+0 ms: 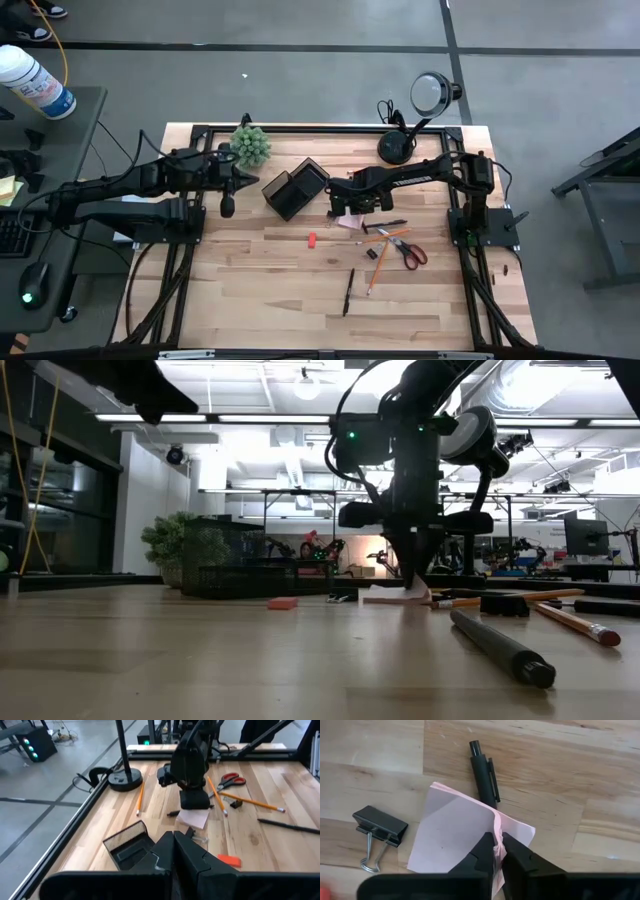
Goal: Pick and place office supplies into organizer
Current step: Put the pink sticky notes into the black desk organizer
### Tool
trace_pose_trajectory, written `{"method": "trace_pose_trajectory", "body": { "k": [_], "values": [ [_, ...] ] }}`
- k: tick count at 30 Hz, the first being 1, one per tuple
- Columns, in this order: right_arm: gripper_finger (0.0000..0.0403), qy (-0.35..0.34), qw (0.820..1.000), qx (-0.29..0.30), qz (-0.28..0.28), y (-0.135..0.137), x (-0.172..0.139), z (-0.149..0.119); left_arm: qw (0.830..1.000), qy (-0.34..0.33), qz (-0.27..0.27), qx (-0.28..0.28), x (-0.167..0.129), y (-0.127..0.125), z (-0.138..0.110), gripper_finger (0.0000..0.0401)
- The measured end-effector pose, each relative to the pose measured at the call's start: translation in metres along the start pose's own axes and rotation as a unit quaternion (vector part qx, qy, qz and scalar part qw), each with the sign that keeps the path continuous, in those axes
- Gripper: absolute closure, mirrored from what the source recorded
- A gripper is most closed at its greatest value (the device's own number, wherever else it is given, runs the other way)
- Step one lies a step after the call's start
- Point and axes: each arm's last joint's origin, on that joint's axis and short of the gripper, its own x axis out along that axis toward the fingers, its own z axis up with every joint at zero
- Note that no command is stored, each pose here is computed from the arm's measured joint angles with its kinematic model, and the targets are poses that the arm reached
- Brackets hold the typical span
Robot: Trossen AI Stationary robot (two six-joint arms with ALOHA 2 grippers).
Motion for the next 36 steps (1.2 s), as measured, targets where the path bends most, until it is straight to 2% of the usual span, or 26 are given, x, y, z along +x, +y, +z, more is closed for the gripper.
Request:
{"method": "trace_pose_trajectory", "body": {
  "k": [5,10,15,21,32,36],
  "values": [
    [0.0395,-0.016,1.000,-0.002,0.005,0.000,-0.007,-0.006,1.000,0.007,-0.001,0.000,0.000,0.000,-0.001,0.0400],
    [0.0396,-0.043,0.998,0.017,0.031,-0.002,-0.028,-0.010,1.000,0.004,0.000,0.000,0.000,0.000,-0.001,0.0400],
    [0.0397,-0.069,0.994,0.051,0.069,-0.003,-0.048,-0.012,1.000,0.004,0.000,0.000,0.000,0.000,-0.001,0.0400],
    [0.0397,-0.095,0.981,0.090,0.141,0.009,-0.061,-0.010,1.000,0.003,0.000,0.000,0.000,0.000,-0.001,0.0400],
    [0.0397,-0.182,0.942,0.157,0.234,0.029,-0.103,0.029,1.000,0.002,0.002,0.000,0.000,0.000,0.000,0.0400],
    [0.0397,-0.178,0.939,0.175,0.236,0.033,-0.101,0.039,1.000,0.003,0.006,0.000,0.000,0.000,-0.001,0.0400]
  ]
}}
